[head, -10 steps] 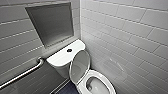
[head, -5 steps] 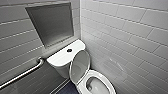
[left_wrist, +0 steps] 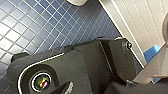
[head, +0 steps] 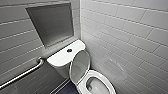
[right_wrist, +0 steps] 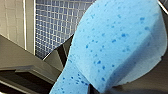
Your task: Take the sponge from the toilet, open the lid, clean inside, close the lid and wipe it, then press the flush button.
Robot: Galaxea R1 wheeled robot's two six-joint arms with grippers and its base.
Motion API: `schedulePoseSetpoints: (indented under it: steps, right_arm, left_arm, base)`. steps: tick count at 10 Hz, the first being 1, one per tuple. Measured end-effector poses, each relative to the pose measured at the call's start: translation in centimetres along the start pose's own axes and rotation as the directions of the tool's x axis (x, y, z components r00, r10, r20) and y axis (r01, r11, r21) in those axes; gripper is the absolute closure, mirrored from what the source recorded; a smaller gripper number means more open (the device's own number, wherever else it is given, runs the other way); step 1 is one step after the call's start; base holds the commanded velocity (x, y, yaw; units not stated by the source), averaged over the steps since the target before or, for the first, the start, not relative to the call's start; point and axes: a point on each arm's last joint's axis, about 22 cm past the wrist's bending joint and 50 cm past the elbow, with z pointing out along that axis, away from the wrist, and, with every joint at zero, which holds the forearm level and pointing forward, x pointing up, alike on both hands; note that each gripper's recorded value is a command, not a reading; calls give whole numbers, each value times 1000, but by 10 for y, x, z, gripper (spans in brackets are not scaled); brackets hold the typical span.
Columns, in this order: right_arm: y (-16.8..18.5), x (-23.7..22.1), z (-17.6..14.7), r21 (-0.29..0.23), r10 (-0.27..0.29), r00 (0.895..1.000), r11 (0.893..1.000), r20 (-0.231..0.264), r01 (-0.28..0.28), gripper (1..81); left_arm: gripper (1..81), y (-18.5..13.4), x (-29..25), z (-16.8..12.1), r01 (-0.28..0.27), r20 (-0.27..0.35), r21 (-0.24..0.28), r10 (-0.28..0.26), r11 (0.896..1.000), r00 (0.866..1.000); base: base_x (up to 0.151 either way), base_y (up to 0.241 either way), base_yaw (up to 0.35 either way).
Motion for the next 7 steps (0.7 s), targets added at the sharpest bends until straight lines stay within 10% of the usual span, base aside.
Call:
schedulePoseSetpoints:
  steps: [7]
  right_arm:
    - [0,3,13,-8,-23,1000,1000,-9,23,811]
  left_arm:
    - [10,-24,-115,38,66,132,120,-81,991,988]
  base:
    - [0,0,0]
